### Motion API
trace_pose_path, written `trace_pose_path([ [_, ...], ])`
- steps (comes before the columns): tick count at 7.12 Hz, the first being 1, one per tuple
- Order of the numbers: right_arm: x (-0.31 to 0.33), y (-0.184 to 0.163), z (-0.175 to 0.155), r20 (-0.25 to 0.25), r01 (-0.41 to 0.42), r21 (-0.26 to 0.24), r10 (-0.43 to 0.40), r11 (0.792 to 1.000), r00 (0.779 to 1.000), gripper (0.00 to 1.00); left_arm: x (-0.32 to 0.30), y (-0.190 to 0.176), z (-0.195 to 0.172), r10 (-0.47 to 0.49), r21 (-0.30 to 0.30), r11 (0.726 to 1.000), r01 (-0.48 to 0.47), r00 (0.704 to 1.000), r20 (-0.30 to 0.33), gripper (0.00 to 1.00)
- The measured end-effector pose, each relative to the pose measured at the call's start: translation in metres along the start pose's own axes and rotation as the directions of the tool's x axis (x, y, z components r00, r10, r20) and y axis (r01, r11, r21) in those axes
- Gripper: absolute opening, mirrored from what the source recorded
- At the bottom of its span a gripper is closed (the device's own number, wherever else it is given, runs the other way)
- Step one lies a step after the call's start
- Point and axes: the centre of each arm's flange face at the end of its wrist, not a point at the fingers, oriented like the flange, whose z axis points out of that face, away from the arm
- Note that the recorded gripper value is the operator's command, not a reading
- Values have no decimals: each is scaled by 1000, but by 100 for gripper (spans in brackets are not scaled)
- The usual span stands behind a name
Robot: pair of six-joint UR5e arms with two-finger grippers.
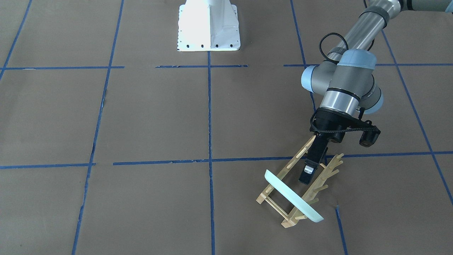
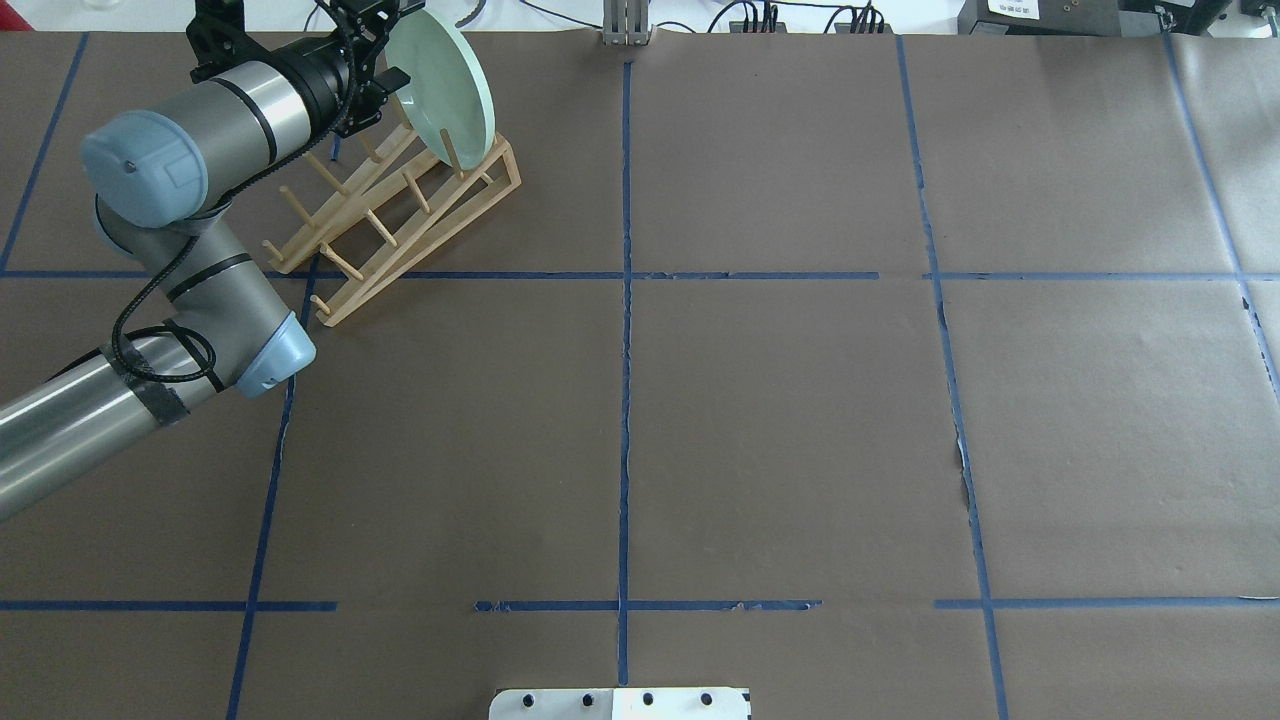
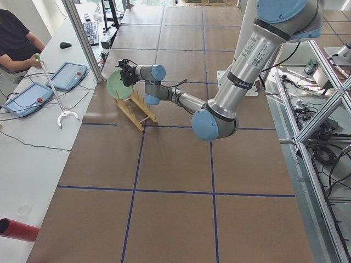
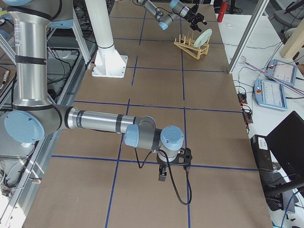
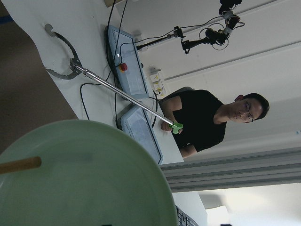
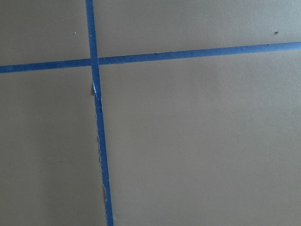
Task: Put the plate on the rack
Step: 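Lower the plate upright into the rack slots with the left gripper, then open the left gripper and withdraw it away from the rack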
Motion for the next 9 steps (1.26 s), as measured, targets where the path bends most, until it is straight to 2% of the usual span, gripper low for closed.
trace_pose_path([
  [1,0,0,0,0,0,0,0,1000,1000,100,-4,-1,-4,103,-17,995,-103,995,15,100],
  [2,0,0,0,0,-1,0,1,1000,1000,100,-10,-6,-13,208,-45,977,-206,978,36,100],
  [4,0,0,0,0,-1,0,1,1000,1000,100,-4,-32,-35,363,-114,928,-354,928,78,100],
  [5,0,0,0,0,-1,0,1,1000,1000,100,9,-53,-51,438,-177,892,-416,892,112,100],
  [6,0,0,0,0,-1,0,1,1000,1000,100,19,-75,-72,534,-234,836,-497,834,137,100],
  [7,0,0,0,0,0,0,0,1000,1000,100,19,-96,-95,627,-266,770,-580,765,147,100],
  [9,0,0,0,0,-1,0,1,1000,1000,100,-8,-138,-140,782,-305,619,-723,601,164,100],
])
